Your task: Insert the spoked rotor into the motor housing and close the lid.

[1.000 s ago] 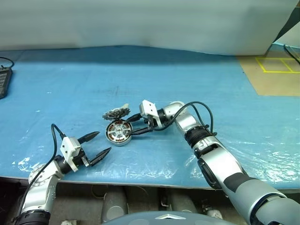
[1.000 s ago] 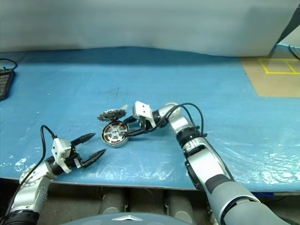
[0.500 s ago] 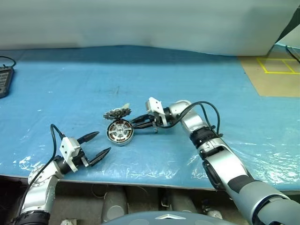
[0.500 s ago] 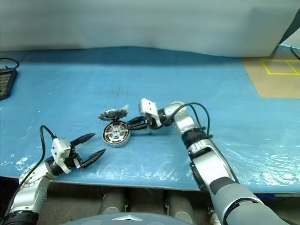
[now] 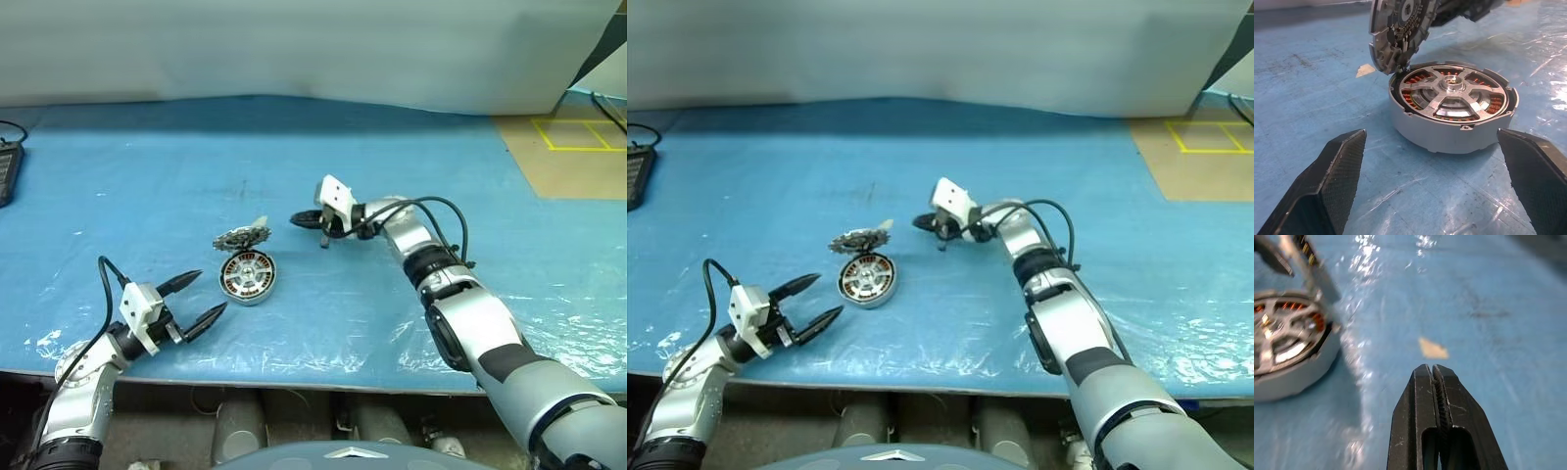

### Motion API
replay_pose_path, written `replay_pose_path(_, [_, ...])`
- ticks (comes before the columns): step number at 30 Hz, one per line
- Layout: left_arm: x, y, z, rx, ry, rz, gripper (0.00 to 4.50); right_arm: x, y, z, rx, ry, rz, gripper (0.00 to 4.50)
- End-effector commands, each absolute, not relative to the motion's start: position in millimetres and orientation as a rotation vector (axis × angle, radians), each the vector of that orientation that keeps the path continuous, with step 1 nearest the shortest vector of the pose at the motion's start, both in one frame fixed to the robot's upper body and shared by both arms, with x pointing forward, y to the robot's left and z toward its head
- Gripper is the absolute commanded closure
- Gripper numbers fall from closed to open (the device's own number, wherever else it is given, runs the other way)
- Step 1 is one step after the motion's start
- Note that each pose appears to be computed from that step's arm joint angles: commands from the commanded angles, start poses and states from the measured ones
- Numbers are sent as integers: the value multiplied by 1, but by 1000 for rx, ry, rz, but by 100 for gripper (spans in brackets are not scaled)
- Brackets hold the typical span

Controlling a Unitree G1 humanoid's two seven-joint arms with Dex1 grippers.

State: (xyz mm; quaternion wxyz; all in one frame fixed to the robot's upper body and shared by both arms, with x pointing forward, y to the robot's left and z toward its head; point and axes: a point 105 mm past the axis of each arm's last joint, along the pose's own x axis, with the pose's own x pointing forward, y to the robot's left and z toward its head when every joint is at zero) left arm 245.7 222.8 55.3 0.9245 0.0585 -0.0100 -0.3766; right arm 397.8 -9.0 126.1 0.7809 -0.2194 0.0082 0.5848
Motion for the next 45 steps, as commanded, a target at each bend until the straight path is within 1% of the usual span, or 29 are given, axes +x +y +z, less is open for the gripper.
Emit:
replay_pose_path(1, [245,236,64,143,-48,-732,0,398,18,168,-428,-145,1290,447])
replay_pose_path(3, [245,238,64,144,-47,-724,0,388,32,178,-379,-178,1369,447])
replay_pose_path(4, [245,239,65,146,-48,-718,0,378,40,180,-355,-189,1442,447])
replay_pose_path(6, [244,241,65,148,-49,-711,0,366,48,181,-330,-202,1530,447])
replay_pose_path(9, [245,244,67,153,-57,-691,0,352,51,169,-319,-168,1618,447])
replay_pose_path(10, [247,246,70,151,-75,-674,0,346,52,159,-324,-143,1646,447])
replay_pose_path(12, [250,247,77,135,-103,-655,0,339,50,145,-347,-112,1661,447])
replay_pose_path(19, [257,250,90,122,-145,-647,0,323,46,123,-319,-35,1709,447])
replay_pose_path(21, [260,248,92,115,-156,-654,0,317,46,111,-308,15,1723,447])
replay_pose_path(27, [262,242,90,107,-153,-668,0,303,49,84,-270,119,1740,447])
replay_pose_path(31, [261,238,86,99,-142,-681,0,304,48,75,-277,136,1708,447])
replay_pose_path(35, [259,234,83,84,-135,-699,0,309,46,80,-278,91,1676,447])
replay_pose_path(40, [252,224,75,74,-102,-754,0,321,45,117,-188,-93,1614,447])
replay_pose_path(45, [250,222,72,73,-94,-763,0,321,43,125,-208,-135,1622,447])
